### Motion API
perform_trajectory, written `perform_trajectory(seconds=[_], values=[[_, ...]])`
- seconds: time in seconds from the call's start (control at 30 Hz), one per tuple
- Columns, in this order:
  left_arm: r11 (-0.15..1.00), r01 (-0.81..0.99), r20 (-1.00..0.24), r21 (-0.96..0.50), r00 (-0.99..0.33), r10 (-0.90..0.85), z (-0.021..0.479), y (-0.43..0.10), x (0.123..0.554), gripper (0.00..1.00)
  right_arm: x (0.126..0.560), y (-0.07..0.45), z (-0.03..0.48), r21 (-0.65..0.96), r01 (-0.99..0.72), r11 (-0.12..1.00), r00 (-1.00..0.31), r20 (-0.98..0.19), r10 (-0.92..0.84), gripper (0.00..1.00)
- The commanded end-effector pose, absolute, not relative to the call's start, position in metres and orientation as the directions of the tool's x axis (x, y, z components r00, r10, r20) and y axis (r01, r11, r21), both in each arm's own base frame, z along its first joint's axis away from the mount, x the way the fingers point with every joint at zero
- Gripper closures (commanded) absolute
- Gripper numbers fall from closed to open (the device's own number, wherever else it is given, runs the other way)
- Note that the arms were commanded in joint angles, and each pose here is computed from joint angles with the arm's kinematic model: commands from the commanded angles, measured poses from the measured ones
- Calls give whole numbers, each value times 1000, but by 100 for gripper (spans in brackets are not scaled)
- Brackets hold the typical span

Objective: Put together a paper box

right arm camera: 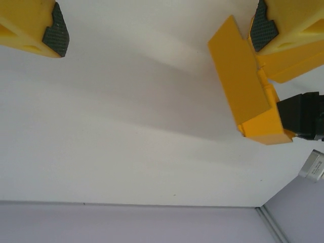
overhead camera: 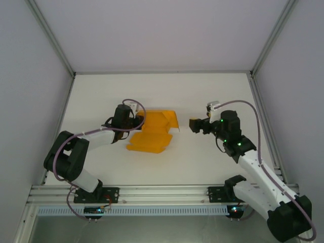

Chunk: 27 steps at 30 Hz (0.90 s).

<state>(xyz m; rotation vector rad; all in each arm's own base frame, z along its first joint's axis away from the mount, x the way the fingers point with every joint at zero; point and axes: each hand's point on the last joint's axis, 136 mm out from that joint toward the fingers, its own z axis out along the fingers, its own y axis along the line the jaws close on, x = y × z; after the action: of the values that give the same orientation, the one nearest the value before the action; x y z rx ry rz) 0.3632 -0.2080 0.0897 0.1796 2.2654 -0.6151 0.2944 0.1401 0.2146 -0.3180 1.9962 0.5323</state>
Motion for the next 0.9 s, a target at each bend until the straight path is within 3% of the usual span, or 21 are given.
perform_trajectory(seconds=[0.0,0.07,0.27,0.5,0.87], values=[[850,362,-752,-383,-656,-60,113,-216,367,100,283,151,194,331,-493,805,-576,-818,-16,9],[846,369,-756,-384,-652,-59,116,-217,367,100,290,152,186,355,-491,796,-613,-790,-26,16],[841,380,-757,-386,-651,-54,118,-219,368,100,314,175,177,379,-575,726,-634,-767,-102,21],[846,376,-758,-378,-651,-50,117,-218,369,100,323,210,169,442,-653,616,-662,-727,-181,36],[860,353,-758,-367,-649,-57,118,-214,372,100,312,261,154,464,-724,510,-659,-685,-312,45]])
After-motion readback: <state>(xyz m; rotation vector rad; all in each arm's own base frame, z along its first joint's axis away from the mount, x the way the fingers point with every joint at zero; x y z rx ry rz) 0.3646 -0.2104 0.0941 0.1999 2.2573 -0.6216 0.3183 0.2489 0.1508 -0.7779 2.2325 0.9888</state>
